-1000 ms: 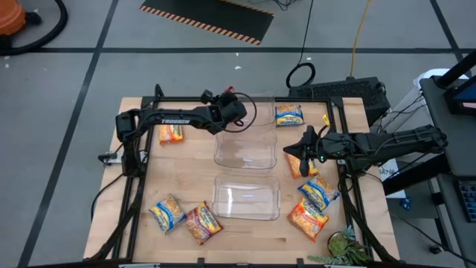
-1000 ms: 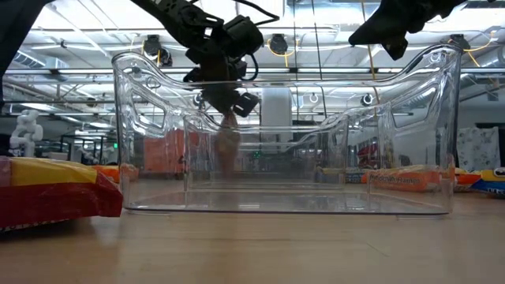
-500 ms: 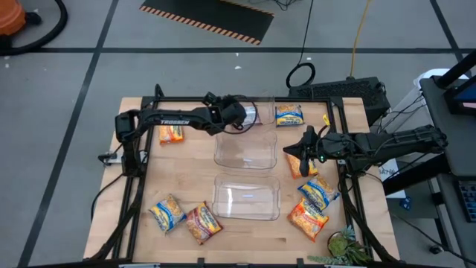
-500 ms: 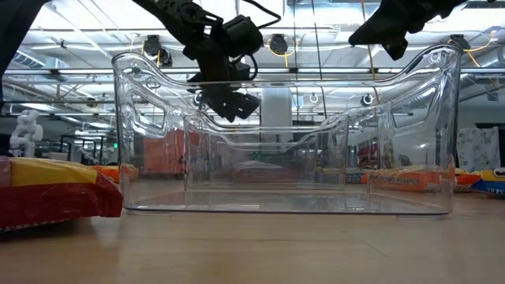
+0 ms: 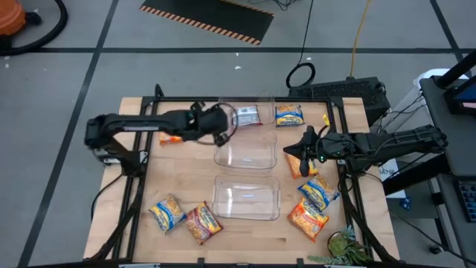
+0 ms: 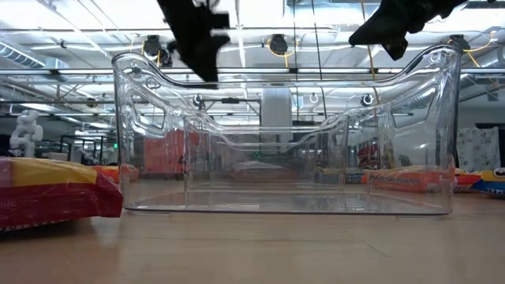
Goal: Sort Maruchan noodles
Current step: Put the middle right orange noodle pack into the center transparent bin
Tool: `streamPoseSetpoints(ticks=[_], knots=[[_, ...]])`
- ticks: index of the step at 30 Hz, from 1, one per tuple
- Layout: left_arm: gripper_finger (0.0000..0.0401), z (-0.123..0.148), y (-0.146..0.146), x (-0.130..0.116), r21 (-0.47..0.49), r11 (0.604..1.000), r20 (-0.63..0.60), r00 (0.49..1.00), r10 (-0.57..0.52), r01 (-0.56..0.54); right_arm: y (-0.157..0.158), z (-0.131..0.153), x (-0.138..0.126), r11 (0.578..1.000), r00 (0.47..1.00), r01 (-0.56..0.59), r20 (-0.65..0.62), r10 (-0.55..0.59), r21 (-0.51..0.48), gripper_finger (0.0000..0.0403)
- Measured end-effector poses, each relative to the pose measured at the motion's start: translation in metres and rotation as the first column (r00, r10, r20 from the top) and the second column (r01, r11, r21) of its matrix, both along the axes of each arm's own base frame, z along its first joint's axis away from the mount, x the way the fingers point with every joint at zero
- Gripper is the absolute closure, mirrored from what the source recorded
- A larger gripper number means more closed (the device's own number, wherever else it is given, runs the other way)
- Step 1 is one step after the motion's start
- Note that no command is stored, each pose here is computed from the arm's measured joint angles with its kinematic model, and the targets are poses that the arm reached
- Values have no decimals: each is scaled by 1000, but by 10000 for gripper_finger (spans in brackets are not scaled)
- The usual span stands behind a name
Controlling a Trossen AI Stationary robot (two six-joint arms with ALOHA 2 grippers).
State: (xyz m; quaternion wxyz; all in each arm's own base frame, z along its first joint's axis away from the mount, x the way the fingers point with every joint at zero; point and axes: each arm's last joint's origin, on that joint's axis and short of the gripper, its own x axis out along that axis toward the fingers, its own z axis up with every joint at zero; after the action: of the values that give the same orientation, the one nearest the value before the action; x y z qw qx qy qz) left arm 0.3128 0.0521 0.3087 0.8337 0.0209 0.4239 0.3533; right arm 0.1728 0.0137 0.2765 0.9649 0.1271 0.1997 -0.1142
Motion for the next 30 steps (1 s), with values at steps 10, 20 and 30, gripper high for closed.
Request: streamPoseSetpoints(ticks=[10,20,30], knots=[[261,31,-91,-30,1,960,112,954,-277,279,0,-1,-1,999,1000,25,-2,-25,44,403],[261,2,-130,-51,16,933,53,931,-361,360,-5,-14,-10,982,973,188,-140,-182,32,403],[261,6,-127,-56,21,937,60,935,-349,348,-20,-39,-33,815,775,573,-379,-506,84,403]])
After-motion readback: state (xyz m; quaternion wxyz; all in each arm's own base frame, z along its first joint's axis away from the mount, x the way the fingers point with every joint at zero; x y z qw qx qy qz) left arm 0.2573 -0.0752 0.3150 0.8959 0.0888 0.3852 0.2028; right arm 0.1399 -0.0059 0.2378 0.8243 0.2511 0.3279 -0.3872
